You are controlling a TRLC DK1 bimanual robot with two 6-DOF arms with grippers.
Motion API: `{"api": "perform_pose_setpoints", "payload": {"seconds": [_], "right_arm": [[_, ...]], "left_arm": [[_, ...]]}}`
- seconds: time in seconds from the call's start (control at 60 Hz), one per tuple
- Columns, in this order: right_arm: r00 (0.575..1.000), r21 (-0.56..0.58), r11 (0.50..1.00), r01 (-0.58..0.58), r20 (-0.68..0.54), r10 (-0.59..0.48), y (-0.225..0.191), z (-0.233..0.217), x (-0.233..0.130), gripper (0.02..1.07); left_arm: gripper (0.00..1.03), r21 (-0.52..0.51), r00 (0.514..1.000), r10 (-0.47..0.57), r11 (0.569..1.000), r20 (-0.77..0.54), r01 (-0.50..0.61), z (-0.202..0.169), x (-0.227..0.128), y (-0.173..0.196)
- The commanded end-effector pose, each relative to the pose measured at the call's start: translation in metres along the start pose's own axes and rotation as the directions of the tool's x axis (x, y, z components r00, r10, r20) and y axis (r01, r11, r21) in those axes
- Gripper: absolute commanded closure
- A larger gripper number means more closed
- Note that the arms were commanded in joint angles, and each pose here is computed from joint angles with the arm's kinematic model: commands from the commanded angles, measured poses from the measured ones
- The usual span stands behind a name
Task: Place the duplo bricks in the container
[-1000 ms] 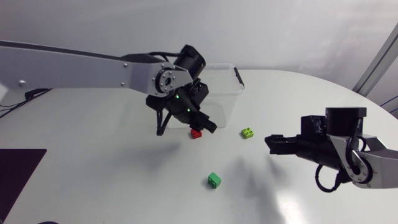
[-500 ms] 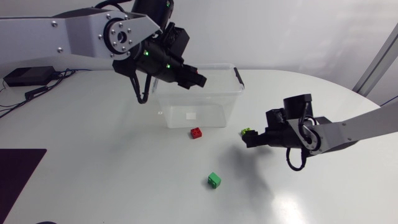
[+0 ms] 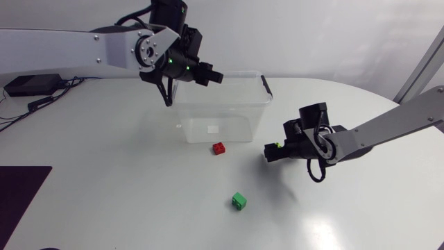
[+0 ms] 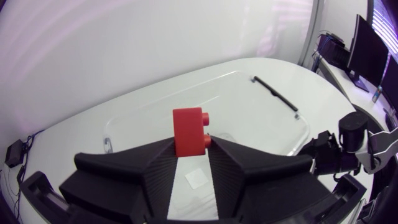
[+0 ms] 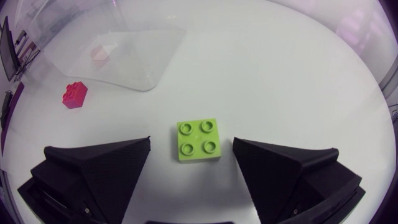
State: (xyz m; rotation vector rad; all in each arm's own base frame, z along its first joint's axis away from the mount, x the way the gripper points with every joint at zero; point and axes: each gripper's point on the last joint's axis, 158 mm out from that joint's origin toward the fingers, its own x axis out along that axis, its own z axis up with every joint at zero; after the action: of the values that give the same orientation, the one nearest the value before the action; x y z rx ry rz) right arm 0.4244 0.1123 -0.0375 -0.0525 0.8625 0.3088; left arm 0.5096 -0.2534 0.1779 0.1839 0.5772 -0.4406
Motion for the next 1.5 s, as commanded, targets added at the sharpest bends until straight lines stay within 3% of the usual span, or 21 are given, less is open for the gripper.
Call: {"api": "perform_pose_setpoints", "payload": {"seconds": [0.0,0.05,0.083,0.217,0.433,0.617,0.7,0.933,1.083,1.283,1.483], "right_arm": [[1.000,-0.036,0.999,0.005,-0.011,-0.005,0.003,-0.003,0.010,0.18],[1.000,-0.044,0.999,0.009,-0.015,-0.009,0.005,-0.004,0.012,0.25],[1.000,-0.060,0.998,0.016,-0.016,-0.017,0.005,-0.005,0.013,0.34],[1.000,-0.106,0.994,0.025,-0.012,-0.026,0.005,-0.005,0.016,0.88],[0.999,-0.125,0.991,0.043,-0.015,-0.045,0.000,-0.016,0.002,0.93],[0.995,-0.128,0.990,0.066,0.078,-0.056,-0.002,0.004,-0.041,0.93],[0.991,-0.119,0.991,0.069,0.120,-0.054,0.002,0.020,-0.070,0.93],[0.966,-0.099,0.994,0.037,0.260,-0.010,0.032,0.079,-0.145,0.93],[0.941,-0.094,0.996,0.004,0.337,0.028,0.059,0.119,-0.177,0.93],[0.923,-0.086,0.996,-0.023,0.380,0.054,0.078,0.154,-0.180,0.93],[0.923,-0.082,0.996,-0.046,0.379,0.074,0.093,0.175,-0.156,0.93]], "left_arm": [[0.40,-0.017,0.999,0.044,0.999,0.005,-0.044,0.002,0.015,0.014],[0.14,-0.016,0.998,0.066,0.998,0.002,-0.066,0.001,0.016,0.019],[0.07,-0.016,0.997,0.074,0.997,0.003,-0.074,0.002,0.016,0.021],[0.04,-0.031,0.996,0.082,0.996,0.018,-0.082,0.008,0.005,0.026],[0.04,-0.025,0.999,0.054,0.998,0.003,-0.054,0.013,-0.048,0.014],[0.04,-0.037,0.987,-0.059,0.998,-0.149,0.054,-0.024,-0.082,-0.012],[0.06,-0.056,0.964,-0.112,0.993,-0.241,0.102,-0.057,-0.088,-0.031],[0.12,-0.079,0.890,-0.172,0.985,-0.423,0.152,-0.143,-0.079,-0.083],[0.12,-0.112,0.862,-0.179,0.983,-0.475,0.142,-0.173,-0.063,-0.100],[0.12,-0.129,0.847,-0.155,0.986,-0.508,0.104,-0.189,-0.043,-0.109],[0.12,-0.108,0.846,-0.114,0.992,-0.520,0.067,-0.196,-0.031,-0.114]]}}
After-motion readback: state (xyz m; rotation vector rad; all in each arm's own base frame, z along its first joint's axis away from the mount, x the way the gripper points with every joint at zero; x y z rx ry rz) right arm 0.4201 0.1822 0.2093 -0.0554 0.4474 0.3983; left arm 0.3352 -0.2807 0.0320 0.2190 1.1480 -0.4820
